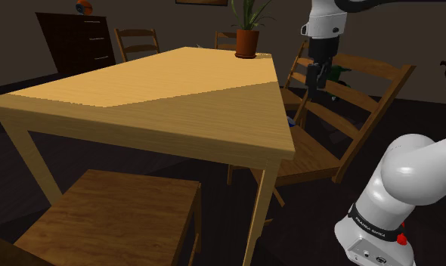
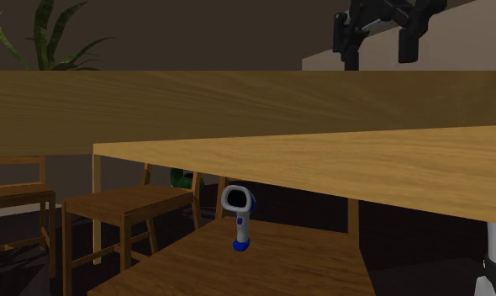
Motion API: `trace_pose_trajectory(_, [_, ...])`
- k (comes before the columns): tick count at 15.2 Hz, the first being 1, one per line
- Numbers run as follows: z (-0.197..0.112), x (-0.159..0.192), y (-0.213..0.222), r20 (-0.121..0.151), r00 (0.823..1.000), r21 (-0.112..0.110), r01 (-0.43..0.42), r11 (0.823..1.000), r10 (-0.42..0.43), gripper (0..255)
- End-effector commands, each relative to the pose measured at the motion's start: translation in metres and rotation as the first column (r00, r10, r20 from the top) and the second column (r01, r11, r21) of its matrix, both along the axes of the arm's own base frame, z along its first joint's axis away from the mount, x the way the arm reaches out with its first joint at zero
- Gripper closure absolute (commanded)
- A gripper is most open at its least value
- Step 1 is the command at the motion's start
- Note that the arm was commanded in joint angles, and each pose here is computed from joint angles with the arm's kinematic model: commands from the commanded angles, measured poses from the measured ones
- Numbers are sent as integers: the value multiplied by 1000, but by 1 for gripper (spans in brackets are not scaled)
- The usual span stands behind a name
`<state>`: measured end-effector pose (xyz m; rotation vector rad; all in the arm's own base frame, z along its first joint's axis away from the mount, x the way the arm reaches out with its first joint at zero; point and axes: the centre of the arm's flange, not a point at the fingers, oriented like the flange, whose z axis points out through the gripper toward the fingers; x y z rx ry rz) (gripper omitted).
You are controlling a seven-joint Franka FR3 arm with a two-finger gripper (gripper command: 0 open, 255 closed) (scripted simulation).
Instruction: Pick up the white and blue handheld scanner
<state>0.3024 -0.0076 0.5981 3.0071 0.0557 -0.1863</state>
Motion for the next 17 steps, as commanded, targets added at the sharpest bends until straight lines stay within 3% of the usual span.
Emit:
trace_pose_trajectory(1, [0, 0, 0, 0, 1000, 0, 0, 1000, 0, 0])
trace_pose_trajectory(5, [-24, 0, -54, 38, 993, 63, -115, 991, 113, 0])
trace_pose_trajectory(9, [-50, 8, -106, 82, 972, 121, -230, 966, 221, 0])
trace_pose_trajectory(13, [-80, 22, -155, 133, 937, 172, -344, 923, 324, 0])
trace_pose_trajectory(17, [-112, 42, -200, 188, 889, 217, -453, 865, 418, 0])
